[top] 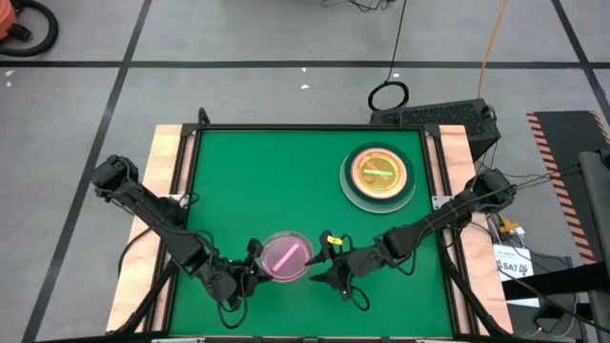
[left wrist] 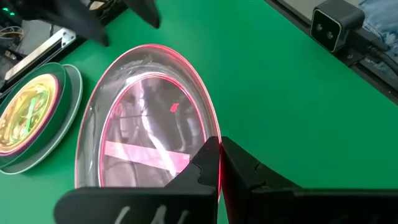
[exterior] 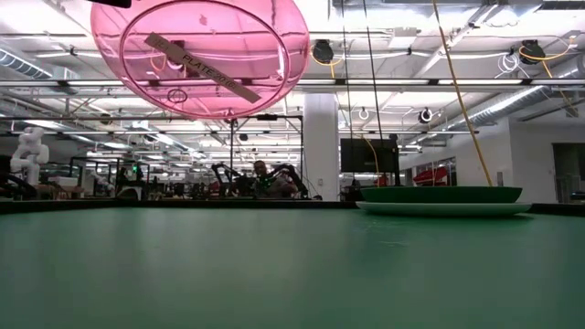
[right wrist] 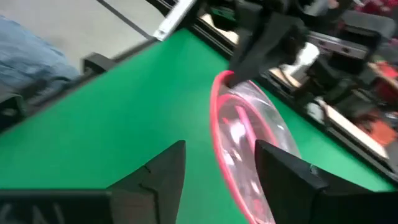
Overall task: Stack plastic plates
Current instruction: Stack the pink transparent plate on the green transparent plate
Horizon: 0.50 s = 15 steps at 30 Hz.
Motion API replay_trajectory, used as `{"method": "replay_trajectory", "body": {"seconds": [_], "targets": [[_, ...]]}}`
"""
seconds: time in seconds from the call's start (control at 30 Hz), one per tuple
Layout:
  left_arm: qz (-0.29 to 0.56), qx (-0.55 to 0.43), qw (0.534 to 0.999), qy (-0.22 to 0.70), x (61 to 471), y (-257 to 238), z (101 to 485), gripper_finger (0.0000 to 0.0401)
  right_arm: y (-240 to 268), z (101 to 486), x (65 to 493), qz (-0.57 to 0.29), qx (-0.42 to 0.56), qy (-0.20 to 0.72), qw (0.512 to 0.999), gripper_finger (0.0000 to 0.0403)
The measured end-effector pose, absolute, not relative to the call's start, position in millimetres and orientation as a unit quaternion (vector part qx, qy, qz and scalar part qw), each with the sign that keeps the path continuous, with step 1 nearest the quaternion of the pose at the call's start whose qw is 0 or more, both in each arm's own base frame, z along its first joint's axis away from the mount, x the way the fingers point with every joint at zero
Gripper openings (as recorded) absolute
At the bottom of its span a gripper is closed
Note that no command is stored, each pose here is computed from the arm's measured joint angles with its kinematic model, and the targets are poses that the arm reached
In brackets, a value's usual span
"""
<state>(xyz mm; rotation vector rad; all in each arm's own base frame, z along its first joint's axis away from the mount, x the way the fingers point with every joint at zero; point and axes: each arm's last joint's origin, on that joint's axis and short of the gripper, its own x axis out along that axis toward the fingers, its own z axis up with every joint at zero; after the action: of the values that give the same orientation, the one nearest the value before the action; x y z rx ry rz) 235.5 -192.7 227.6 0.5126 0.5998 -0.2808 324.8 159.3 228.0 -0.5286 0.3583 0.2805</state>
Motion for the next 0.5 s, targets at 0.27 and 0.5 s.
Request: {"method": "replay_trajectory", "body": {"seconds": [0.27,0.5], "targets": [[-0.156,0.247,0.91,0.295,240.8,-187.6,227.5,0.0005,145.1,225.7,331.1,0.18,-0.223,0.188,0.939,0.0136],[-0.153,0.253,0.908,0.296,244.7,-182.6,227.5,0.0005,132.0,219.0,333.1,0.202,-0.212,0.224,0.929,0.0097]]}}
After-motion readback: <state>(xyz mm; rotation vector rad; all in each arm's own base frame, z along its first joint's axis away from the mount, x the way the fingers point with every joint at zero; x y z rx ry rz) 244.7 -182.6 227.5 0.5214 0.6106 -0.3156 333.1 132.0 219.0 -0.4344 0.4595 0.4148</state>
